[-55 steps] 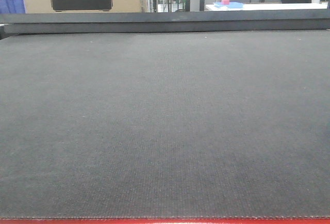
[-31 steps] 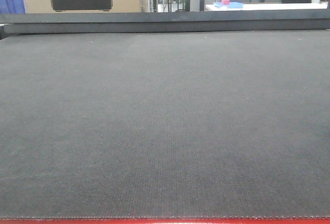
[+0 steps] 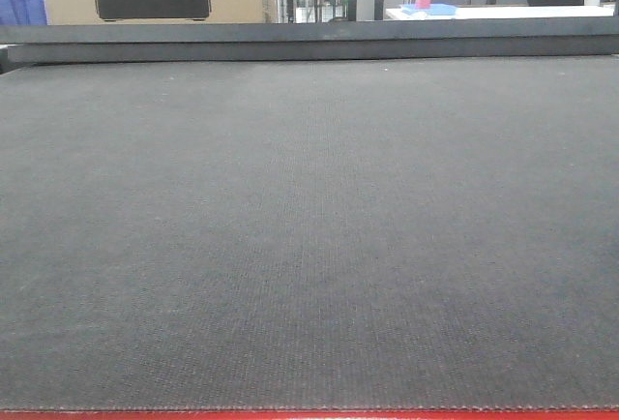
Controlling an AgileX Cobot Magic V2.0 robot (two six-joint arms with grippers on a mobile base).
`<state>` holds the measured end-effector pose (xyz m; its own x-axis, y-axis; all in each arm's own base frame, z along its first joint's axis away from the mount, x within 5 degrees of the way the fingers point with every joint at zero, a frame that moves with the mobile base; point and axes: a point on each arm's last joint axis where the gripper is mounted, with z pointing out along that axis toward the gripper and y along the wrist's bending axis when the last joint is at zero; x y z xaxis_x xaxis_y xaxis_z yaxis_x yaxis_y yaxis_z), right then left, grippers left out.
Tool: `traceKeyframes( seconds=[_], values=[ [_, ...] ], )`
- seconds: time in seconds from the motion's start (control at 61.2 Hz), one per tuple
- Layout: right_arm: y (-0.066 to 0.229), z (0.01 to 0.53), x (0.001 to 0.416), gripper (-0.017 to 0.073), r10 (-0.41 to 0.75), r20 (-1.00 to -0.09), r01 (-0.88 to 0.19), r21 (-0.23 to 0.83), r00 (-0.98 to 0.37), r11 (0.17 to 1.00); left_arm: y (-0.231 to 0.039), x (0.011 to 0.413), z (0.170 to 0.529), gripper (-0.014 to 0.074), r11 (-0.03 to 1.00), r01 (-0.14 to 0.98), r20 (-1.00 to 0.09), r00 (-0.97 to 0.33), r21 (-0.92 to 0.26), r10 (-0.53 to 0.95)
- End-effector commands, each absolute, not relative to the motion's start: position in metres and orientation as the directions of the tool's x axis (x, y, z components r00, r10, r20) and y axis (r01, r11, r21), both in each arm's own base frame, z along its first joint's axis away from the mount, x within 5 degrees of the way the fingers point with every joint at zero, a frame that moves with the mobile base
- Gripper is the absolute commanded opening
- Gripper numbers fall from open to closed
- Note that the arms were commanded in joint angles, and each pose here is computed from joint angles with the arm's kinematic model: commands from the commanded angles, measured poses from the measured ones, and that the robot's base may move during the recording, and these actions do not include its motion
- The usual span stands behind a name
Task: Grab block from conveyor and place in blue bin
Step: 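Lower the right gripper onto the blue block and close it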
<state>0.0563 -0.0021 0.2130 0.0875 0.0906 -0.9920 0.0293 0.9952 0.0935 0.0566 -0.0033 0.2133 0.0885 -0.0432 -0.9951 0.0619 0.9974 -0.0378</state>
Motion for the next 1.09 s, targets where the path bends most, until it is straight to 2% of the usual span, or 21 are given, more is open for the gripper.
traceKeyframes(
  seconds=[0.0,0.114,0.343,0.425,0.604,0.751,0.898,0.964,1.078],
  values=[
    [-0.003,0.221,0.055,-0.0161,0.069,-0.981,0.036,0.076,0.181,0.996,-0.003,0.055,0.218,-0.0111,0.997,0.059,-0.993,0.108,-0.046,-0.052],
    [-0.002,0.234,0.052,-0.0161,0.069,-0.982,0.031,0.076,0.178,0.997,-0.002,0.049,0.242,-0.0111,0.998,0.054,-0.994,0.102,-0.03,-0.036],
    [0.0,0.291,0.033,-0.0161,0.067,-0.978,0.012,0.071,0.199,0.997,0.003,0.036,0.3,-0.0111,0.998,0.003,-0.998,-0.033,0.059,0.06],
    [0.001,0.307,0.027,-0.0161,0.067,-0.985,0.008,0.069,0.161,0.998,0.004,0.038,0.323,-0.0111,0.998,-0.006,-0.994,-0.088,0.065,0.064],
    [0.003,0.337,0.039,-0.0161,0.089,-0.996,-0.004,0.089,-0.011,0.996,0.004,0.068,0.357,-0.0111,0.997,-0.013,-0.949,-0.308,0.07,0.062],
    [0.003,0.357,0.068,-0.0161,0.09,-0.96,-0.001,0.093,-0.267,0.996,0.003,0.105,0.376,-0.0111,0.997,-0.014,-0.865,-0.5,0.07,0.054],
    [0.003,0.369,0.106,-0.0161,0.084,-0.841,0.004,0.097,-0.535,0.995,-0.001,0.137,0.381,-0.0111,0.999,-0.003,-0.8,-0.6,0.041,0.031],
    [0.003,0.369,0.126,-0.0161,0.078,-0.744,0.008,0.098,-0.664,0.995,-0.003,0.149,0.377,-0.0111,1.0,0.002,-0.774,-0.633,0.026,0.022],
    [0.002,0.366,0.153,-0.0161,0.073,-0.618,0.014,0.1,-0.783,0.995,-0.004,0.163,0.368,-0.0111,1.0,0.005,-0.735,-0.678,0.024,0.021]
  ],
)
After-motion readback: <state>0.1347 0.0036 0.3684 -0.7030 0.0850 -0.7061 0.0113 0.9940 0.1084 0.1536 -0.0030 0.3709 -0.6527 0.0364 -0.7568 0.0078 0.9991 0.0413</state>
